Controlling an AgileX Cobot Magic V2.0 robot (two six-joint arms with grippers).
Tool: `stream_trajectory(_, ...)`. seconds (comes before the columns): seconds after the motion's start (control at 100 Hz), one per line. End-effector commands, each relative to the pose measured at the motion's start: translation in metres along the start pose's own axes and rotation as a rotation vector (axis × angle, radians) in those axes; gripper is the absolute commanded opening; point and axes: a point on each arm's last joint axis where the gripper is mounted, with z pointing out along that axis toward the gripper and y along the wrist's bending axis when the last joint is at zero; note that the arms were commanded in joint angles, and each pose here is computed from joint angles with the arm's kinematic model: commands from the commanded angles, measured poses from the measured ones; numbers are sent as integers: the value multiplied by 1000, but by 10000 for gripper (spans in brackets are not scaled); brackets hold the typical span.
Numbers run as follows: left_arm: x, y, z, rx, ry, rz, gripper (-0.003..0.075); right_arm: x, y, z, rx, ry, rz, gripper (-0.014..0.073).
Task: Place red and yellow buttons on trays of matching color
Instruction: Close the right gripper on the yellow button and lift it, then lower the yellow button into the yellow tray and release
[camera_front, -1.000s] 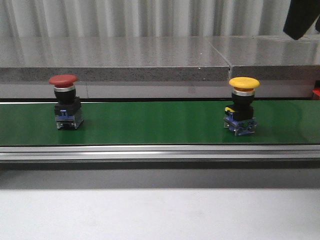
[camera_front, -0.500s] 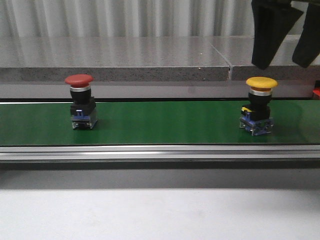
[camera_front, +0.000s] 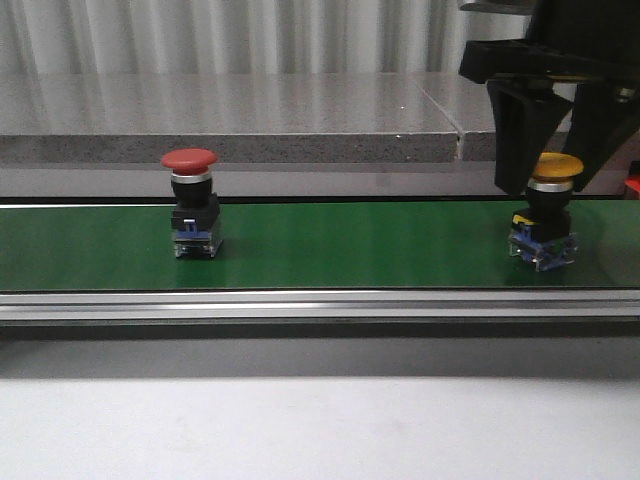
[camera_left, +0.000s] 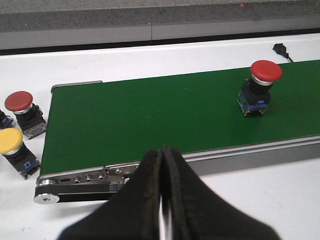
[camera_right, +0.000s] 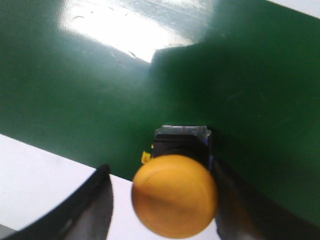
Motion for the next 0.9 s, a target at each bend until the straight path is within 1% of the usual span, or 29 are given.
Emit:
stream_trajectory(0.0, -13, -1, -4, 8, -90, -8, -21, -4, -2, -20, 5, -75, -12, 275)
stream_trajectory(0.05, -13, -1, -4, 8, -90, -8, -21, -4, -2, -20, 5, -75, -12, 209)
stream_trajectory(0.12, -13, -1, -4, 8, -90, -8, -21, -4, -3, -21, 5, -77, -11, 164)
stream_trajectory(0.25, -13, -1, -4, 8, -90, -8, -21, -3, -4, -29, 6, -104, -2, 148)
stream_trajectory(0.4, -13, -1, -4, 8, -90, -8, -21, 1, -18, -49, 29, -172, 130, 148)
stream_trajectory(0.53, -13, -1, -4, 8, -90, -8, -21, 8, -42, -70, 94, -226, 236, 148)
stream_trajectory(0.66, -13, -1, -4, 8, -90, -8, -21, 21, -70, -89, 159, -254, 311, 148)
stream_trajectory(0.89, -13, -1, -4, 8, -90, -8, -21, 52, -135, -112, 279, -264, 534, 148)
